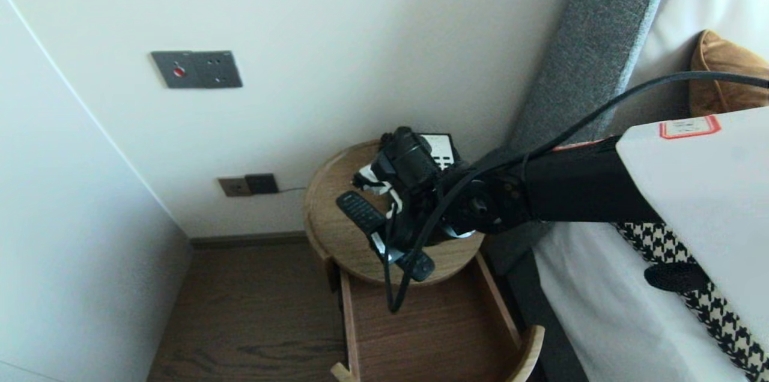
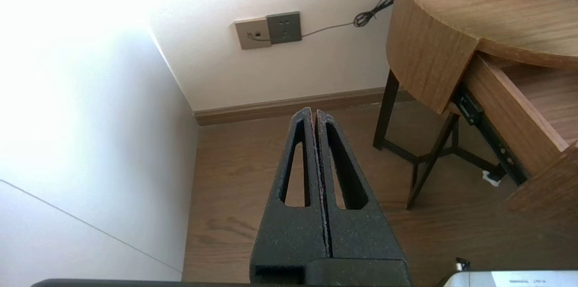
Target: Take the remote control out of the drawer one by one and place them on the table
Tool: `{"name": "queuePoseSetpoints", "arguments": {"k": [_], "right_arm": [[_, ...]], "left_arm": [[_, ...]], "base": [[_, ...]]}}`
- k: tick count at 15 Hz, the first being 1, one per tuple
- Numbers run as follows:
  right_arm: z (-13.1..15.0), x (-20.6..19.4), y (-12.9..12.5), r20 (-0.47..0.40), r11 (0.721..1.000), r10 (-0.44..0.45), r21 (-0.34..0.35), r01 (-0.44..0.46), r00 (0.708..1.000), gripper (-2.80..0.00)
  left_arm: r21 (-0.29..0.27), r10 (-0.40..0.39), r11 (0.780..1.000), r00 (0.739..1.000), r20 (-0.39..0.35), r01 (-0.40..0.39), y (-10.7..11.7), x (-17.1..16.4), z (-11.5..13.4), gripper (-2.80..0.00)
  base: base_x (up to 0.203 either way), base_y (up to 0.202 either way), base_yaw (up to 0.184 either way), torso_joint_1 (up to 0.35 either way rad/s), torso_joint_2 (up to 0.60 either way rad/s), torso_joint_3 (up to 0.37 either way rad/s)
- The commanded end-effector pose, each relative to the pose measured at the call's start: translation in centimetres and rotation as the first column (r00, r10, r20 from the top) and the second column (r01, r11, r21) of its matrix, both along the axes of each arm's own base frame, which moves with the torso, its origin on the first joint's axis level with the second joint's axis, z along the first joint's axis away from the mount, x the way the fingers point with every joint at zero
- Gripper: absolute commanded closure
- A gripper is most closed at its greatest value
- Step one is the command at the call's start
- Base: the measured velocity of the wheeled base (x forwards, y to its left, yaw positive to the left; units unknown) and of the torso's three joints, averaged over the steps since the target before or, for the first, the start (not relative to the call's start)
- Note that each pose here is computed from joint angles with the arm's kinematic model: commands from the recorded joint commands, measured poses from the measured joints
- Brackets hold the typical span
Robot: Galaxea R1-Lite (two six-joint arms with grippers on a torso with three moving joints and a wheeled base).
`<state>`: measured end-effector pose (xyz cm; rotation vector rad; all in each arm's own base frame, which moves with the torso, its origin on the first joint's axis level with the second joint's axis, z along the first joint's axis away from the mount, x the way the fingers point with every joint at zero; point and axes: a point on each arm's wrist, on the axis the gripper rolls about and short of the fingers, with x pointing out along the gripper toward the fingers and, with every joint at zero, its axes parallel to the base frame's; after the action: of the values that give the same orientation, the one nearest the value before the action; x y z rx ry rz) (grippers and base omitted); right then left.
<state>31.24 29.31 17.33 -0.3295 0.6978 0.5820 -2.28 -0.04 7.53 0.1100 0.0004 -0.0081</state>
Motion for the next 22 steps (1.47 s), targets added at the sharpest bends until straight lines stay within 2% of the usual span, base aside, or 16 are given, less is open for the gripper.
{"name": "queuePoseSetpoints", "arguments": {"k": [1,5,22], "right_arm": [[-1.7,0.6,0.7,-0.021,1.000,0.007,-0.030,-0.008,1.000,0.00],[-2.9,1.3,1.2,-0.025,0.998,0.023,-0.057,-0.025,0.999,0.00],[-4.2,2.0,2.2,-0.034,0.996,0.046,-0.072,-0.049,0.998,0.00]], "left_arm": [[0.000,-0.001,1.000,1.000,0.001,0.001,0.0,0.0,0.0,0.00],[0.000,-0.001,1.000,1.000,0.001,0.001,0.0,0.0,0.0,0.00],[0.000,0.000,1.000,1.000,0.001,0.000,0.0,0.0,0.0,0.00]], "base": [[0.000,0.000,0.000,0.000,0.00,0.000],[0.000,0.000,0.000,0.000,0.00,0.000],[0.000,0.000,0.000,0.000,0.00,0.000]]}}
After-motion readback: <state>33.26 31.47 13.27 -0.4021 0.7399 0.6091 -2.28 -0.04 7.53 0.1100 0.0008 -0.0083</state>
